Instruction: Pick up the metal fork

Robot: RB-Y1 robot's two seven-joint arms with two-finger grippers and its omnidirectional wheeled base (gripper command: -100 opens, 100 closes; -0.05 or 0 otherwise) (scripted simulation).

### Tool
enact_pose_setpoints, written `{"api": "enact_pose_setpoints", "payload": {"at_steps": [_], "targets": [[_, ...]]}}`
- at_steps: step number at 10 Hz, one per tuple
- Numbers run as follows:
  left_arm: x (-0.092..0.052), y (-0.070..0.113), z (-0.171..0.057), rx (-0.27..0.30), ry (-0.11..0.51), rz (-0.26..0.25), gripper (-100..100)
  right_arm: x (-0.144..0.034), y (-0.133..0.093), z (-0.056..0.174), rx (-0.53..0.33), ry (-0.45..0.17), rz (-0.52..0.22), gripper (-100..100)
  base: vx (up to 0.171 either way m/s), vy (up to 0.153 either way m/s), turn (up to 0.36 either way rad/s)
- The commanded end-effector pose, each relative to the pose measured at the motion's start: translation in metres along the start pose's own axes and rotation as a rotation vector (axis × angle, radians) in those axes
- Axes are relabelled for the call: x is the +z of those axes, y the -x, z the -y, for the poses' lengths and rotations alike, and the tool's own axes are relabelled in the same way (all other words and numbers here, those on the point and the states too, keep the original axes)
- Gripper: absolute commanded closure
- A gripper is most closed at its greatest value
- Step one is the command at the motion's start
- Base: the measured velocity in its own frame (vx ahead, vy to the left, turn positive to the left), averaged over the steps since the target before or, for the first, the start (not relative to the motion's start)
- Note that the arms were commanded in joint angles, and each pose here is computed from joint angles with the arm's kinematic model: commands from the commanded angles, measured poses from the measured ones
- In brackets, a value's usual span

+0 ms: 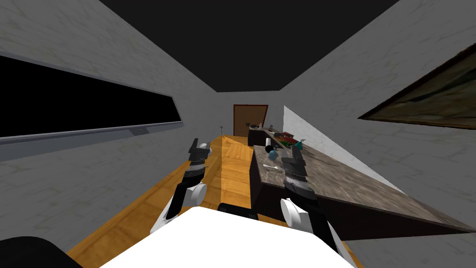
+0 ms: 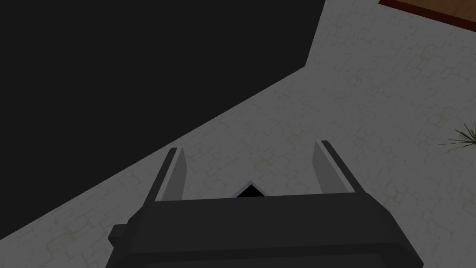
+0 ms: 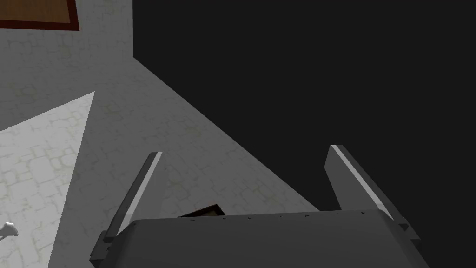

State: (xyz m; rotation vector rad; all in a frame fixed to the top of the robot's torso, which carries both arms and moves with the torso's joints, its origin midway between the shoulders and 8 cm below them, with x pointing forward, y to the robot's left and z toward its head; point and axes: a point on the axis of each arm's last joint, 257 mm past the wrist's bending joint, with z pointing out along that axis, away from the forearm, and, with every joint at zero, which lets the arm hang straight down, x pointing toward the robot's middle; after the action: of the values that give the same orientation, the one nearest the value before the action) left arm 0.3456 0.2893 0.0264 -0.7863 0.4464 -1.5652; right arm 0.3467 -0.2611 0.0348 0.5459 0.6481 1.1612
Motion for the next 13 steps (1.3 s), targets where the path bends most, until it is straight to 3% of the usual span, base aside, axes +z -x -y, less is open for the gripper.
{"api": "enact_pose_setpoints", "payload": {"at_steps": [1, 6, 10, 11, 13], "targets": [[0.000, 0.000, 0.000, 0.000, 0.000, 0.000, 0, -0.005, -0.001, 0.006, -0.043, -0.010, -0.042, -100, 0.001, 0.023, 0.061], [0.000, 0.000, 0.000, 0.000, 0.000, 0.000, 0, -0.044, 0.015, 0.048, -0.286, -0.115, -0.169, -100, -0.009, 0.085, 0.110], [0.000, 0.000, 0.000, 0.000, 0.000, 0.000, 0, -0.096, 0.050, 0.090, -0.544, -0.246, -0.269, -100, 0.002, 0.119, 0.190], [0.000, 0.000, 0.000, 0.000, 0.000, 0.000, 0, -0.100, 0.051, 0.091, -0.547, -0.254, -0.272, -100, 0.006, 0.083, 0.042], [0.000, 0.000, 0.000, 0.000, 0.000, 0.000, 0, -0.133, 0.073, 0.111, -0.684, -0.330, -0.339, -100, 0.020, 0.094, 0.182]]}}
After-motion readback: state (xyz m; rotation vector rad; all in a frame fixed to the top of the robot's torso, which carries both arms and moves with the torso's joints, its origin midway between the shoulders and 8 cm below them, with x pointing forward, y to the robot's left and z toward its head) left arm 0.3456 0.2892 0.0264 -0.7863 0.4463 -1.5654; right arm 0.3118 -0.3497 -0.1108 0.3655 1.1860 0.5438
